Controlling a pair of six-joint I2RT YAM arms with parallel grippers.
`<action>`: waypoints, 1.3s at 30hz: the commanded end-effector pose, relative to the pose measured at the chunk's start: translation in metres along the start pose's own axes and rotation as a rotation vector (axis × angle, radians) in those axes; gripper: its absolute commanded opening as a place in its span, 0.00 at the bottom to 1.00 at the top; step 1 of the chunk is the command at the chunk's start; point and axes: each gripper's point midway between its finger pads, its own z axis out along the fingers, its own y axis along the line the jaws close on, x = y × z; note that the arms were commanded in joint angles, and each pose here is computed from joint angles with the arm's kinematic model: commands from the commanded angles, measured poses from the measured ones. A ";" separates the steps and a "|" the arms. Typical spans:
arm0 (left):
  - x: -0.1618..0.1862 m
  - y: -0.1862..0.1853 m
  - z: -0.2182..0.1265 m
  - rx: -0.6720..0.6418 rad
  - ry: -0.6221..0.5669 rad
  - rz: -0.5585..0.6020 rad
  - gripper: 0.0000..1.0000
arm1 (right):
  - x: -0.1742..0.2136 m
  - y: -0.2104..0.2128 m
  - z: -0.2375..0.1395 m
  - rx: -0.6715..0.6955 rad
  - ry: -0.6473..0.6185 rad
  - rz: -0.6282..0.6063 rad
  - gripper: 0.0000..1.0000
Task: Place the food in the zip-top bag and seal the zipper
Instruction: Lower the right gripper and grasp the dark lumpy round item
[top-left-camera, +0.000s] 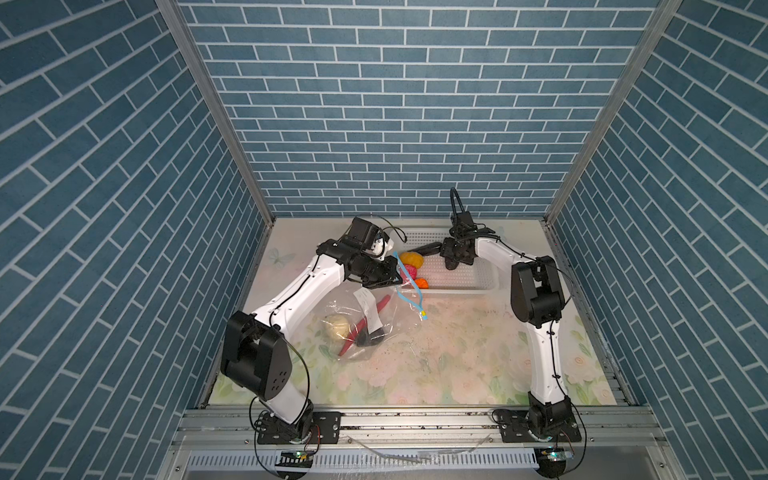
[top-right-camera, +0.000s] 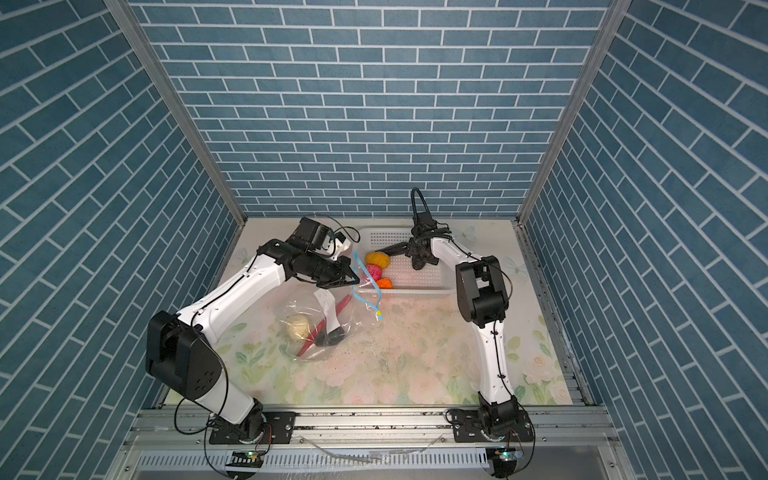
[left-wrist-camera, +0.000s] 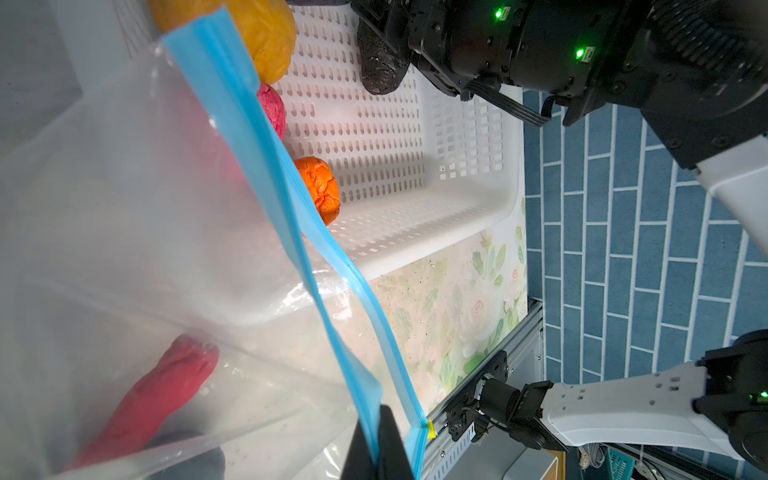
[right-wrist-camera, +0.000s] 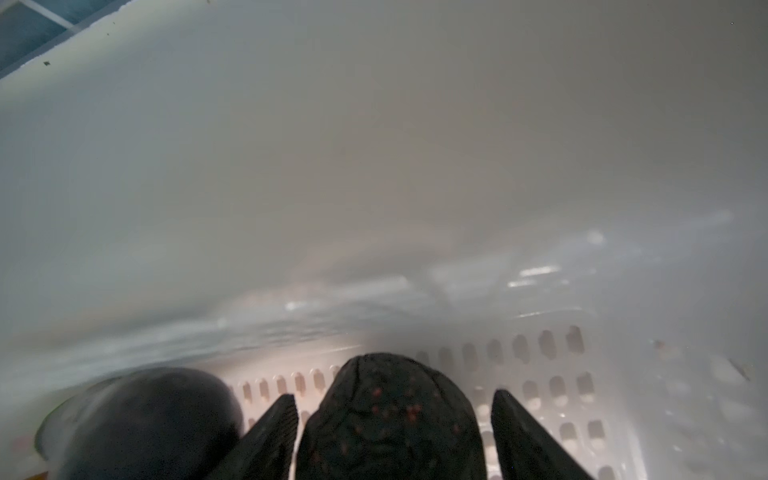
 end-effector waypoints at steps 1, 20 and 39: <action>0.005 -0.001 0.000 0.002 0.010 0.009 0.00 | 0.005 -0.005 0.002 0.016 0.027 0.023 0.71; 0.006 -0.002 -0.003 0.002 0.000 0.012 0.00 | 0.004 0.000 -0.025 -0.026 0.017 0.018 0.52; 0.005 0.000 -0.001 0.002 -0.005 0.012 0.00 | 0.006 0.019 -0.085 -0.198 0.001 0.081 0.50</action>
